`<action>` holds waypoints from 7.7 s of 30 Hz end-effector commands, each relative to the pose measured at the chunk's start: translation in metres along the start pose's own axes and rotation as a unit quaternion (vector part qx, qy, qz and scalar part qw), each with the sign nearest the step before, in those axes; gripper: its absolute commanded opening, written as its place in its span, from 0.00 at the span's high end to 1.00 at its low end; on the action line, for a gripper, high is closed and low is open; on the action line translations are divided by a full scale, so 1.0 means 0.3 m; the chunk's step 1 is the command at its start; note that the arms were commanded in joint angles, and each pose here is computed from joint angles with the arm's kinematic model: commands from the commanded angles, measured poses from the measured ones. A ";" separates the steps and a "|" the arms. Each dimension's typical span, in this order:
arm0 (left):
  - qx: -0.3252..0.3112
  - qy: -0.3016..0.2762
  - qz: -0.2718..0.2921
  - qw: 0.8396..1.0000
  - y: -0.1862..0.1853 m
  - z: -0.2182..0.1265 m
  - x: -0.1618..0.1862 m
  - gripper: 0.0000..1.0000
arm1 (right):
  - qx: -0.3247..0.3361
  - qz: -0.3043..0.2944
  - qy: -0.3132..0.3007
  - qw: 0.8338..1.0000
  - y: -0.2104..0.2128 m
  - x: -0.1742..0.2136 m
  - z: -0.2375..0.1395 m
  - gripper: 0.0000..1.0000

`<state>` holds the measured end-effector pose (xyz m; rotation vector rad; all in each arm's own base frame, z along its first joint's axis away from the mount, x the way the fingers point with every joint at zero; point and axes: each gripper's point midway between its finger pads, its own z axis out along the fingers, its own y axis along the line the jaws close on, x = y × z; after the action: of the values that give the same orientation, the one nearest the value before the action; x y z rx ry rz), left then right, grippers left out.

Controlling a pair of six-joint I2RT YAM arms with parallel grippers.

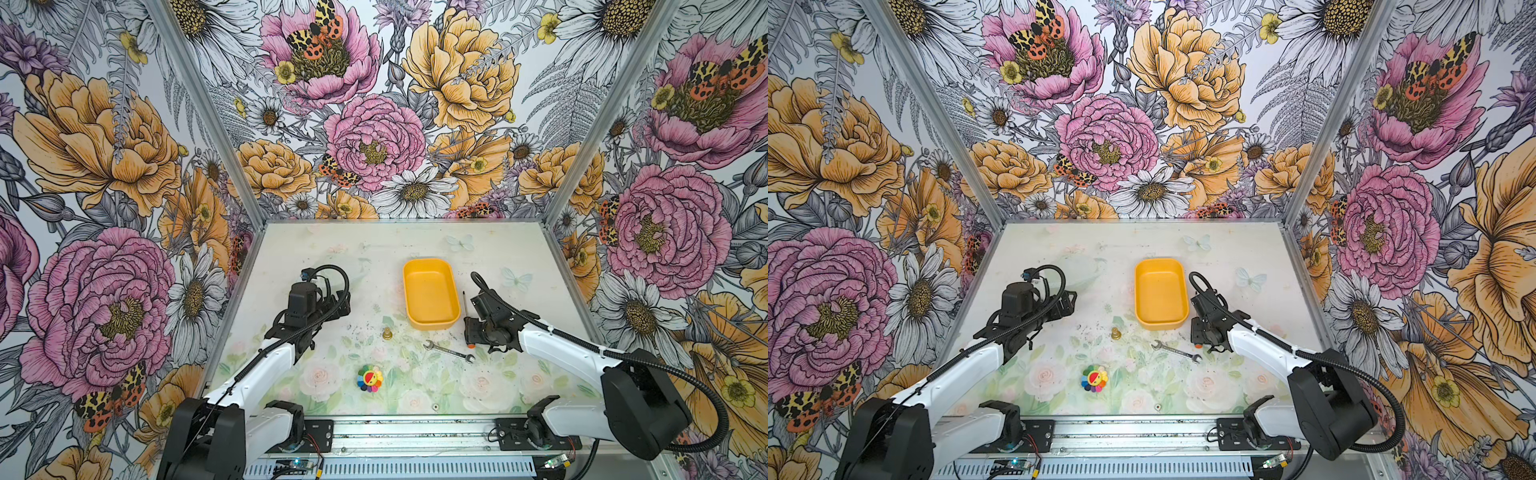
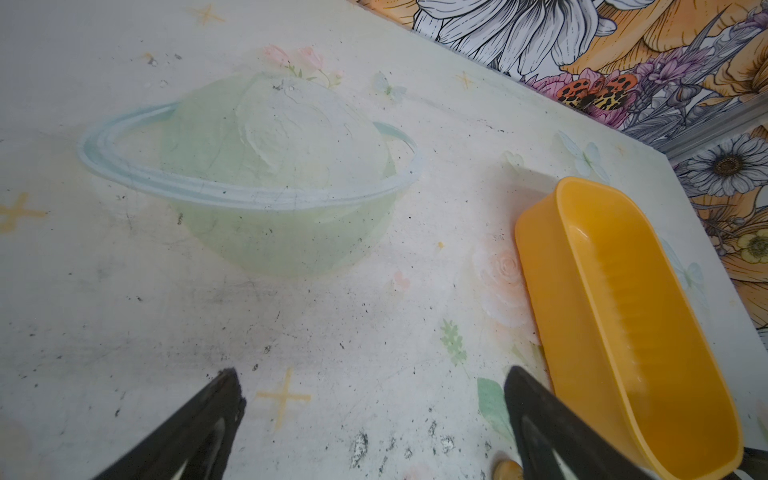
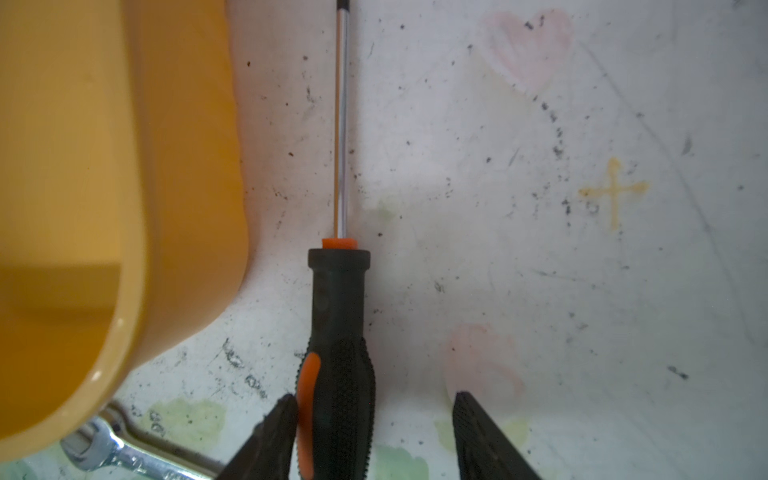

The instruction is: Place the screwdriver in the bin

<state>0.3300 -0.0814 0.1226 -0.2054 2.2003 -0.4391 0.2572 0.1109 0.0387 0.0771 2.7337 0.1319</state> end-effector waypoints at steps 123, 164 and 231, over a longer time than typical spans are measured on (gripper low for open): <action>0.003 -0.023 0.019 1.000 -0.037 -0.083 -0.057 0.01 | -0.027 -0.056 0.008 0.998 0.447 -0.238 0.090 0.67; -0.030 -0.228 0.112 0.967 -0.039 -0.279 -0.295 0.01 | -0.003 -0.155 -0.307 0.939 0.007 -0.584 -0.449 0.45; -0.087 -0.238 0.138 0.957 0.291 0.110 -0.270 0.01 | 0.130 -0.004 -0.445 0.886 -0.427 -0.557 -0.094 0.20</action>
<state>0.4034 0.0157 0.1219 -0.0895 1.7783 -0.0141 0.3904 -0.0309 0.1069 0.1478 1.8435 -0.2385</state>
